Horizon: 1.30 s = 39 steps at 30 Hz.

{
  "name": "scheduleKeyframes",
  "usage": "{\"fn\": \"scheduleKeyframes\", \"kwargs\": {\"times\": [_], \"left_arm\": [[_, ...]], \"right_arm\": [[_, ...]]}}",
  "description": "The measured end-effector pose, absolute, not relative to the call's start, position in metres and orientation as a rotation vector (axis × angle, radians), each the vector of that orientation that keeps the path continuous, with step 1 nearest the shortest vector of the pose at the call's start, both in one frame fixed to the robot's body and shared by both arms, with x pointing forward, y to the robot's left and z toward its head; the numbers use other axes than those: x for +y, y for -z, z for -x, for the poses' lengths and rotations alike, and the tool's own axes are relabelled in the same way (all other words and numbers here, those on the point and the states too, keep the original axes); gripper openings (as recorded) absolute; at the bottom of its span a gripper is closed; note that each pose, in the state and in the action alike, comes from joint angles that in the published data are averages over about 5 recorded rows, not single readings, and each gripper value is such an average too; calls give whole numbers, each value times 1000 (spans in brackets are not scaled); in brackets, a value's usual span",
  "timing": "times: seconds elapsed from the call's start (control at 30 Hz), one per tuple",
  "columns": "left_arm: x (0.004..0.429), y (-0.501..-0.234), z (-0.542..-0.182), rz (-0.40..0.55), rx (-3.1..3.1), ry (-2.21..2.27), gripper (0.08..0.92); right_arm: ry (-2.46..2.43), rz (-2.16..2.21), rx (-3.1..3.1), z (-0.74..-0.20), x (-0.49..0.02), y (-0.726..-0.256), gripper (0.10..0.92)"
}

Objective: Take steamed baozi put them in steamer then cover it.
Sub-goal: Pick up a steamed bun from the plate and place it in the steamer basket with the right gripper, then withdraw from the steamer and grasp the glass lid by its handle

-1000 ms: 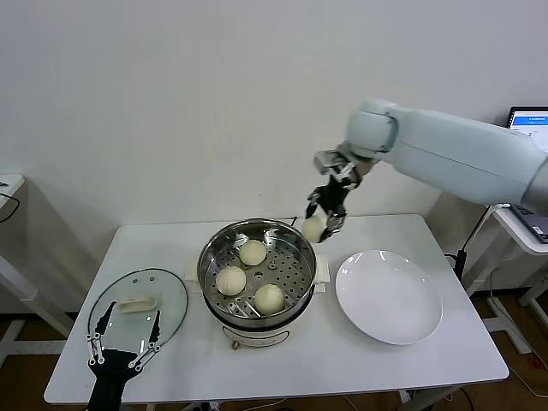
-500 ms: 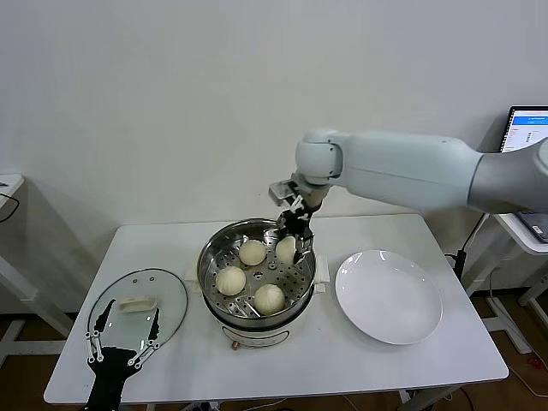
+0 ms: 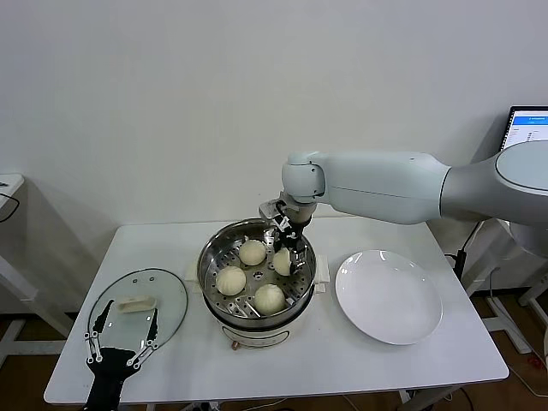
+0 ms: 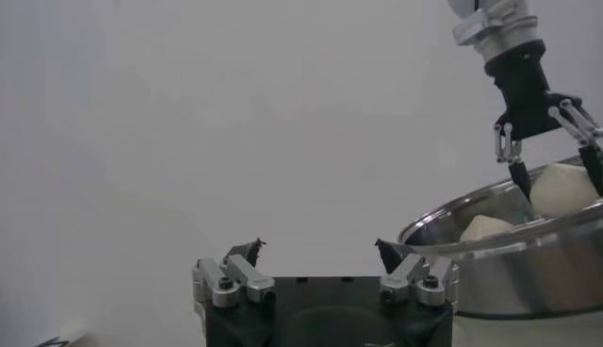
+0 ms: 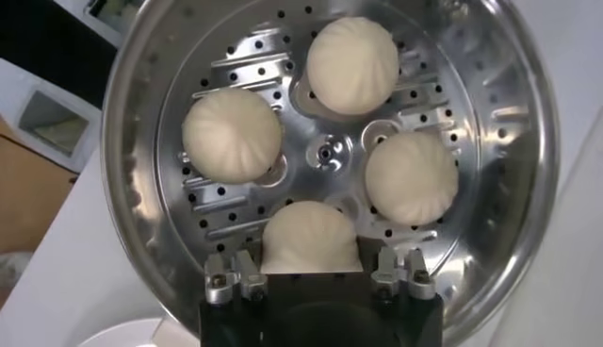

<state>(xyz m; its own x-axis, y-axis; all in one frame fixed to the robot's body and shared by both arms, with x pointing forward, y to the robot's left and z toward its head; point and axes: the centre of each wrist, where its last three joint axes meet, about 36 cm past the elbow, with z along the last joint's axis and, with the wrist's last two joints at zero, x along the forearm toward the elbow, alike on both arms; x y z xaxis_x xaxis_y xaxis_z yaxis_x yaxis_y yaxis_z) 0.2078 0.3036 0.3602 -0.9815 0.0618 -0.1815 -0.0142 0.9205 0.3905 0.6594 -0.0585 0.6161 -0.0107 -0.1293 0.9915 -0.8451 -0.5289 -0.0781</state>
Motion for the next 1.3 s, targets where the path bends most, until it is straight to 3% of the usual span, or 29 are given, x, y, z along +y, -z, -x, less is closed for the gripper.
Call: {"fn": "scheduleKeyframes", "kwargs": {"times": [0.27, 0.53, 0.97, 1.3], "left_arm": [[303, -360, -207, -31, 2892, -585, 823], [304, -359, -208, -22, 2892, -587, 823], [305, -362, -210, -24, 2883, -603, 823], [313, -370, -221, -13, 2839, -707, 823]], "right_arm": [[-1597, -1683, -1008, -659, -58, -607, 700], [-1598, -1693, -1028, -657, -56, -602, 814], [-1573, -1789, -1195, -647, -78, -641, 823], [-1498, -1843, -1959, -630, -143, -658, 823]]}}
